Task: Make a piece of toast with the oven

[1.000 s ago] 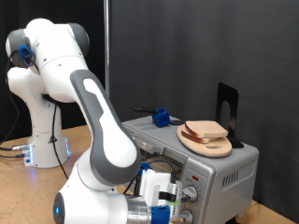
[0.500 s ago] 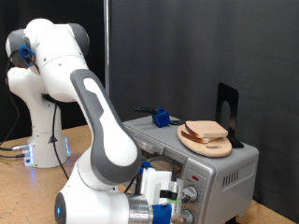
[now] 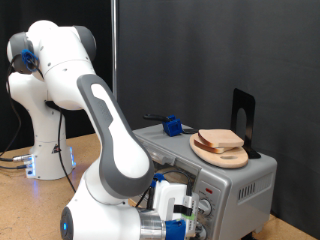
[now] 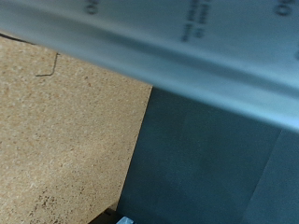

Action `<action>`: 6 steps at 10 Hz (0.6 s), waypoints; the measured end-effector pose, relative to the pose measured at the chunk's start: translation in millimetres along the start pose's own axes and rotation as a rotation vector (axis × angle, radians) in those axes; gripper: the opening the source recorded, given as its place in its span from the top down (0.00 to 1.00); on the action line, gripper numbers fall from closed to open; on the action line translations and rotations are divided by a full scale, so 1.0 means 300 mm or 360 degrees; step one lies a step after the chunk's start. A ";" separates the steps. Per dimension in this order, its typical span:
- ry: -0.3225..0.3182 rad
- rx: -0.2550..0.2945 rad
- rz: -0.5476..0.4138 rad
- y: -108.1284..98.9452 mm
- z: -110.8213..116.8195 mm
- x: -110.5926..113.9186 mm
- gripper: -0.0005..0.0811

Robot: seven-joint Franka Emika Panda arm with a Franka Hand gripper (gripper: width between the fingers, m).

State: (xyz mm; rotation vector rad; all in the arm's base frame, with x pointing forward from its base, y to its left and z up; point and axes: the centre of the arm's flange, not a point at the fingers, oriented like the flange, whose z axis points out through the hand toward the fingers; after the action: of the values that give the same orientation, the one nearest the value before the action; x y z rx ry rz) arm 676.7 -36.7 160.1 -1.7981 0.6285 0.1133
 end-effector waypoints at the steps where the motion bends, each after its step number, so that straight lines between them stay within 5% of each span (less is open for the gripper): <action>1: -0.0005 0.0003 -0.0001 -0.001 0.000 0.001 0.88; 3: -0.0005 0.0003 -0.0020 -0.001 0.000 0.001 0.88; 6: 0.0013 0.0062 -0.0282 0.006 0.004 -0.003 0.88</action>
State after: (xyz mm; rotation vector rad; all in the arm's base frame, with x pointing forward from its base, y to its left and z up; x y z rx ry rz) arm 675.3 -35.7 158.7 -1.8088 0.4712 -0.0262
